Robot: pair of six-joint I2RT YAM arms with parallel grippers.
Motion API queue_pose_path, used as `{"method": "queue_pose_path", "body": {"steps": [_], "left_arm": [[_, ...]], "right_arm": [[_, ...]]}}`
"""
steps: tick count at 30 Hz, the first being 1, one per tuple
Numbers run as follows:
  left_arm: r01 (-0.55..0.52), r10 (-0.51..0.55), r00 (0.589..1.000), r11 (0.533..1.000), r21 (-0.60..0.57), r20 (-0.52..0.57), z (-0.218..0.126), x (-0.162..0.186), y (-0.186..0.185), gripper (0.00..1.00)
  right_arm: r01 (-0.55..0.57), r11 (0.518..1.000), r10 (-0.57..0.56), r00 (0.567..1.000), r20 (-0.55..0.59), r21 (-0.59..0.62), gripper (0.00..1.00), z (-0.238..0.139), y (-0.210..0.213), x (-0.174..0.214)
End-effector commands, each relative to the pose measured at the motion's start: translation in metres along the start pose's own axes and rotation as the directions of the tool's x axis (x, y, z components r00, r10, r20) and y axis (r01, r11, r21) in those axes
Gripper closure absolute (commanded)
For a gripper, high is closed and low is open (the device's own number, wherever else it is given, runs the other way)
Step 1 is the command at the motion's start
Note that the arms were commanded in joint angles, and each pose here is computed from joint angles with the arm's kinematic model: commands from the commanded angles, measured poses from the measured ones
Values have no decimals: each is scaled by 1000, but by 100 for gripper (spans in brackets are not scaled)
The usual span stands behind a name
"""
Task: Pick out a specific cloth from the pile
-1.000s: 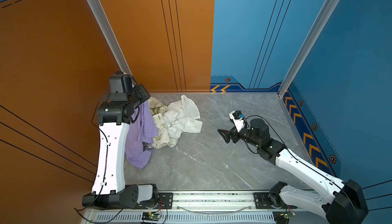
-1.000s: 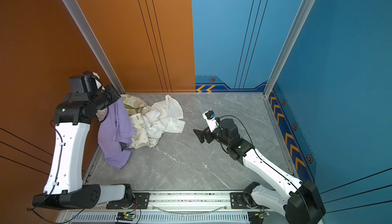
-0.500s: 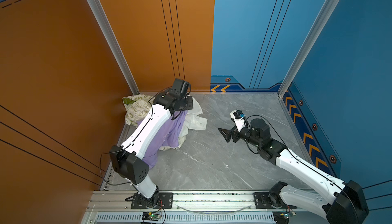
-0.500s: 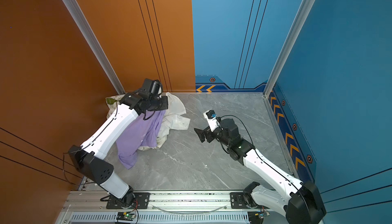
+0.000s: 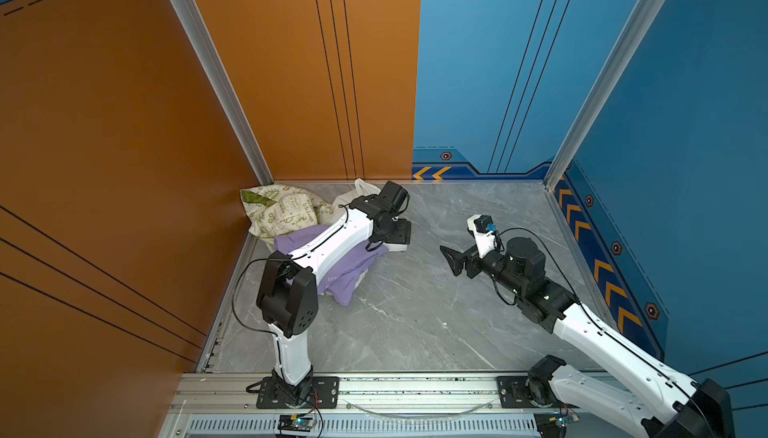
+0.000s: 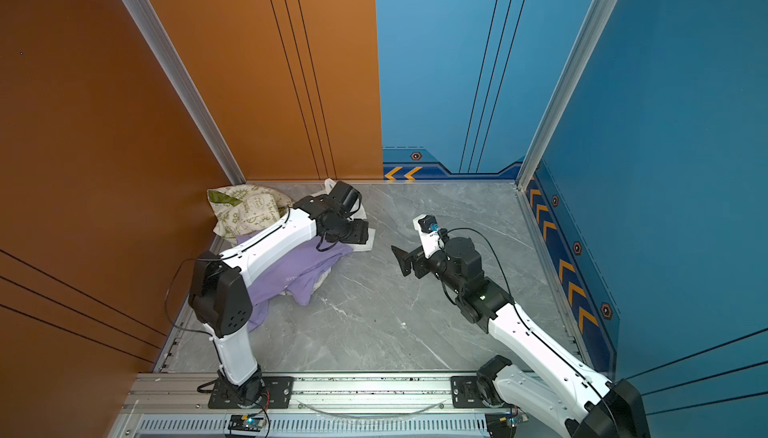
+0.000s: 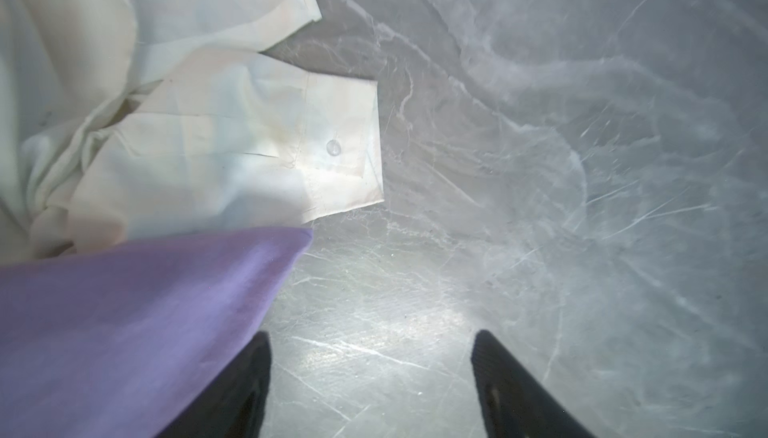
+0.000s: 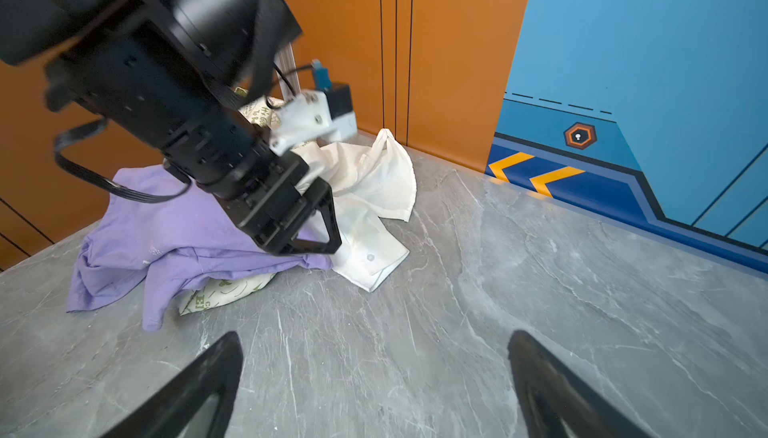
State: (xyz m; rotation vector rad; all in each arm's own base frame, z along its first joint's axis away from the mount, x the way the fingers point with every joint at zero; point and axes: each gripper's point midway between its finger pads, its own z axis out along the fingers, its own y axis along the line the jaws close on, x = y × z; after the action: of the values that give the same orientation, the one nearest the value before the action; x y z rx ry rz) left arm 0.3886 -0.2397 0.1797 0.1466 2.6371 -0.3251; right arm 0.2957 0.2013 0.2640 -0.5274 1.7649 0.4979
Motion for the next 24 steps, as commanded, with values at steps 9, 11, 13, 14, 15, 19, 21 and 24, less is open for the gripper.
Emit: {"method": "queue_pose_path", "body": {"steps": [9,11,13,14,15,19,21,24], "left_arm": [[327,-303,896,945,-20,323,-113,-8,101,2],[398,-365,867,917,-31,340,-119,8,127,2],[473,-430,832,880,-45,352,-122,27,155,2],[507,-460,814,861,-45,355,-124,35,166,2],[545,-496,791,837,-45,358,-124,45,178,2],[650,-587,718,758,-58,375,-126,80,217,0],[697,-628,680,714,-67,379,-124,95,234,1],[766,-698,614,639,-66,369,-119,113,256,1]], "right_arm": [[-64,998,64,998,26,14,0,1,-7,-1],[-68,998,68,997,27,10,0,3,-7,-1],[-76,997,76,997,29,5,0,4,-6,-1],[-78,997,78,996,30,2,0,5,-6,-1],[-84,996,84,996,29,-2,0,6,-5,-1],[-92,996,92,995,25,-13,0,10,-4,1],[-92,996,92,995,24,-14,0,11,-4,1],[-94,995,95,995,24,-19,0,12,-3,1]]}}
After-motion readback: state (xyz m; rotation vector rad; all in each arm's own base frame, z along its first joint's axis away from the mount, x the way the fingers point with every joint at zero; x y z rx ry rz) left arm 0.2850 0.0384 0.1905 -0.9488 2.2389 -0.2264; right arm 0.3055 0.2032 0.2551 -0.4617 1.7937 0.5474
